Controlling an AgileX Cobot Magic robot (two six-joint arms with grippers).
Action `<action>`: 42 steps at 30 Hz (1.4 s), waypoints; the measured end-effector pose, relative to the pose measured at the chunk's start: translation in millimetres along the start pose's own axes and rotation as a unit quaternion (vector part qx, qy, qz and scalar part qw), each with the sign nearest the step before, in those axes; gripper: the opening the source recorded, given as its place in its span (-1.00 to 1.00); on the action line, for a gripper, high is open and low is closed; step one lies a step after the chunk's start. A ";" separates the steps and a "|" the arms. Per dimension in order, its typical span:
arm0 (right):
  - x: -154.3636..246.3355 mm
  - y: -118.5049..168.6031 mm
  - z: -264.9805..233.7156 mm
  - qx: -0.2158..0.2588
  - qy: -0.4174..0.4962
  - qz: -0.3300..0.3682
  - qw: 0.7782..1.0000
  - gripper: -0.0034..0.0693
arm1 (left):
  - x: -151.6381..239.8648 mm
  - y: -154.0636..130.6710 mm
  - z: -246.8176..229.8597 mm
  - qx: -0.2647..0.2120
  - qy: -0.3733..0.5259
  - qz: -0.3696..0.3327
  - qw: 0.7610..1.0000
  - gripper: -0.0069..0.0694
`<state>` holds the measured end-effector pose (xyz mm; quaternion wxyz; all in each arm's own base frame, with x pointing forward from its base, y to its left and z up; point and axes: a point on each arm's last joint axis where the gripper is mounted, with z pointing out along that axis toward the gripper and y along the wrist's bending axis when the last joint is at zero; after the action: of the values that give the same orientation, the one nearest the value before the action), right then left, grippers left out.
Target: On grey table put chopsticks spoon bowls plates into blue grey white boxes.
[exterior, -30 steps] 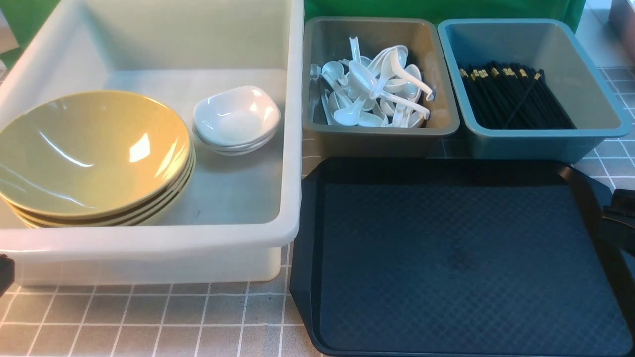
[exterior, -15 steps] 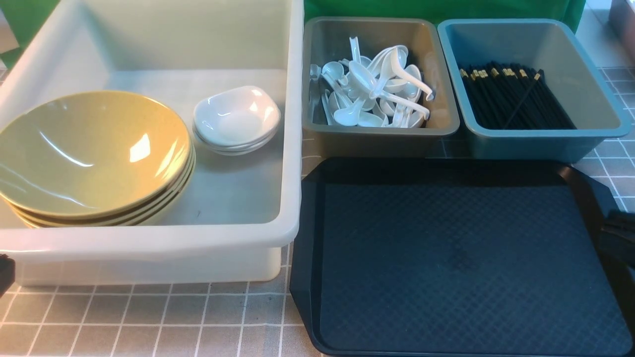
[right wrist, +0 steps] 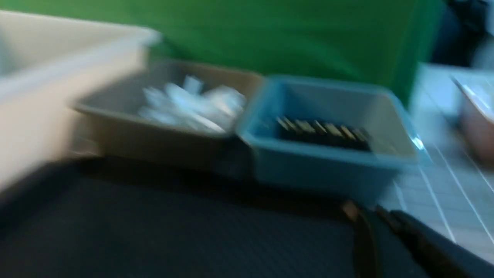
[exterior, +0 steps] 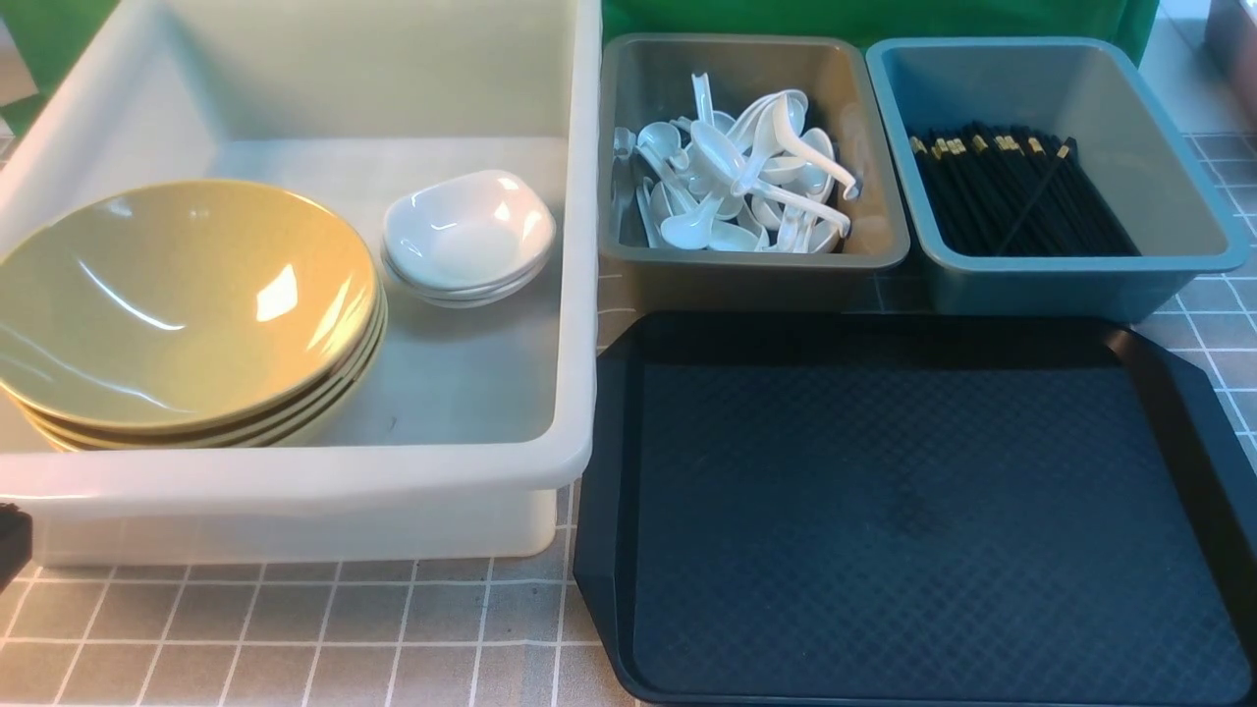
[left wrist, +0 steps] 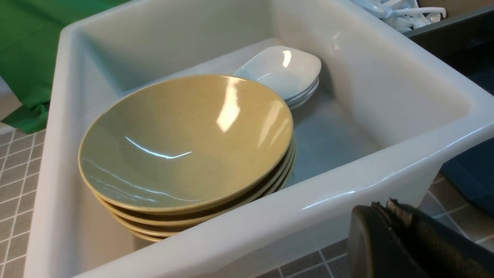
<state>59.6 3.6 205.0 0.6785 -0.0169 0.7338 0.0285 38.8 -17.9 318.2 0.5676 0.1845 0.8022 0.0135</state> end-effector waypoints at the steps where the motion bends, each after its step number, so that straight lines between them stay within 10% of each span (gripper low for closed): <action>1: 13.2 -3.0 -0.7 0.023 0.011 0.007 1.000 -0.91 | 0.0 -0.1 0.0 0.000 0.000 0.000 1.000 -0.85; 42: 29.1 -6.6 -5.7 0.053 0.107 0.026 0.993 -0.89 | 1.2 -1.3 1.5 0.006 -0.001 -0.008 1.000 -0.84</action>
<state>52.1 -3.0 176.4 0.5950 0.0349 0.8029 0.0050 39.5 -19.0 316.3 0.5669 0.1821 0.8034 0.0039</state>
